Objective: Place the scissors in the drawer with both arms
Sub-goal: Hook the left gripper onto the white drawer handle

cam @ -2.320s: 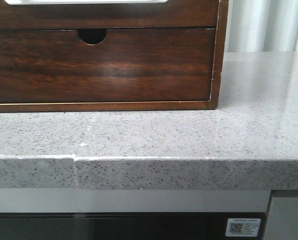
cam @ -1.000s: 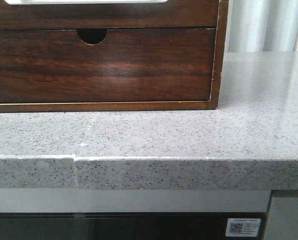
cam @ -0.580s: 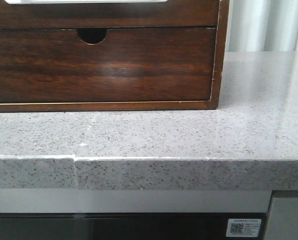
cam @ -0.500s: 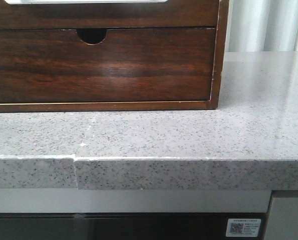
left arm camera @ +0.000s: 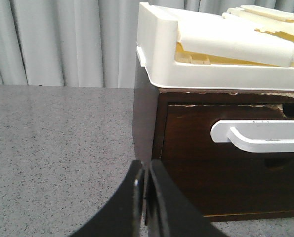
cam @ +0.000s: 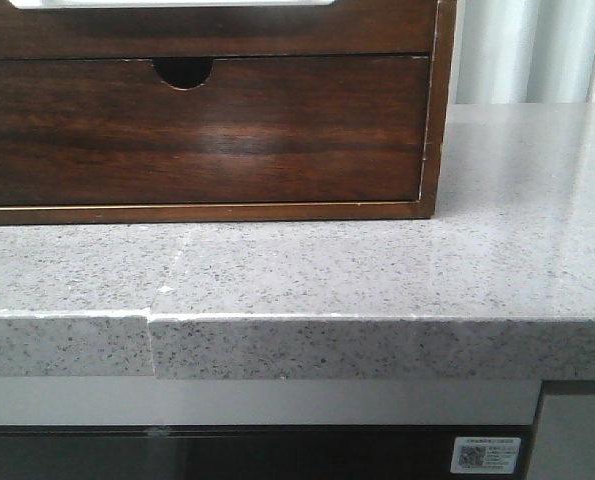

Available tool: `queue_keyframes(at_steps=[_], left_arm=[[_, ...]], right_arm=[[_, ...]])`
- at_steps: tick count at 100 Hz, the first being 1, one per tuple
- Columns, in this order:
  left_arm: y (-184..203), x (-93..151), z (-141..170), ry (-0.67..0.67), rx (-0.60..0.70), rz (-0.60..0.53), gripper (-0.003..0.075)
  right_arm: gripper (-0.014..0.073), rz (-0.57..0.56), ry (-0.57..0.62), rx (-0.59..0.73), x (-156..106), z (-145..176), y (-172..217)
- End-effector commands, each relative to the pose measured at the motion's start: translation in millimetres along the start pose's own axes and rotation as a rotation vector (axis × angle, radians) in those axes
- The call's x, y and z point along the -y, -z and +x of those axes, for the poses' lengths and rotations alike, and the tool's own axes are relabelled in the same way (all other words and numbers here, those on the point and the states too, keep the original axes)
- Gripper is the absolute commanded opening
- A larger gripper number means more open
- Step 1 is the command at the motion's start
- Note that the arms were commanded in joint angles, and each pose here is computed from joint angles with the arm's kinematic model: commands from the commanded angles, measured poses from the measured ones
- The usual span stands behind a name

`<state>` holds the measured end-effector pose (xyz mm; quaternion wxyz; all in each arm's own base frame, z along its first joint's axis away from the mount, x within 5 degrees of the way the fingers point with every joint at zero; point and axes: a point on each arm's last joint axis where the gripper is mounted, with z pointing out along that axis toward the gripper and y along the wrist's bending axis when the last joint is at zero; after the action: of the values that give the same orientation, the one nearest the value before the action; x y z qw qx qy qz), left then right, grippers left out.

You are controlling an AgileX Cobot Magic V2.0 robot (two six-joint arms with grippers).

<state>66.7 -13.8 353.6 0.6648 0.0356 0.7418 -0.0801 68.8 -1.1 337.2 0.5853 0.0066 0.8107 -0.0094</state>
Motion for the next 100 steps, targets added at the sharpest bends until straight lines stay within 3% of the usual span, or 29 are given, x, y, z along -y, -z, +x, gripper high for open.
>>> queue_keyframes(at_steps=[1, 56, 64, 74, 81, 88, 100], left_arm=[[-0.6, -0.4, -17.2, 0.015, 0.09, -0.009, -0.002], [-0.6, -1.1, -17.3, 0.002, 0.091, -0.017, -0.0006], [-0.6, -2.5, -17.3, -0.024, 0.092, -0.036, 0.0108], [-0.5, -4.9, -17.2, -0.074, 0.088, -0.065, 0.038], [-0.5, -4.9, -17.2, -0.075, 0.088, -0.066, 0.0496], [-0.5, -4.9, -17.2, -0.075, 0.088, -0.066, 0.0522], [-0.5, -4.9, -17.2, -0.075, 0.088, -0.066, 0.0505]], right_arm=[[-0.0061, 0.013, 0.014, 0.068, 1.4, -16.3, -2.2], [-0.005, 0.015, 0.016, 0.057, 1.7, -16.6, -5.8], [0.0046, 0.019, 0.022, 0.056, 2.1, -16.6, -5.8], [0.0268, 0.03, 0.037, 0.06, 3.0, -17.0, -5.8], [0.0391, 0.031, 0.038, 0.07, 3.0, -17.9, -5.7], [0.0445, 0.031, 0.038, 0.07, 3.0, -17.9, -5.7], [0.0441, 0.031, 0.038, 0.07, 3.0, -17.9, -5.7]])
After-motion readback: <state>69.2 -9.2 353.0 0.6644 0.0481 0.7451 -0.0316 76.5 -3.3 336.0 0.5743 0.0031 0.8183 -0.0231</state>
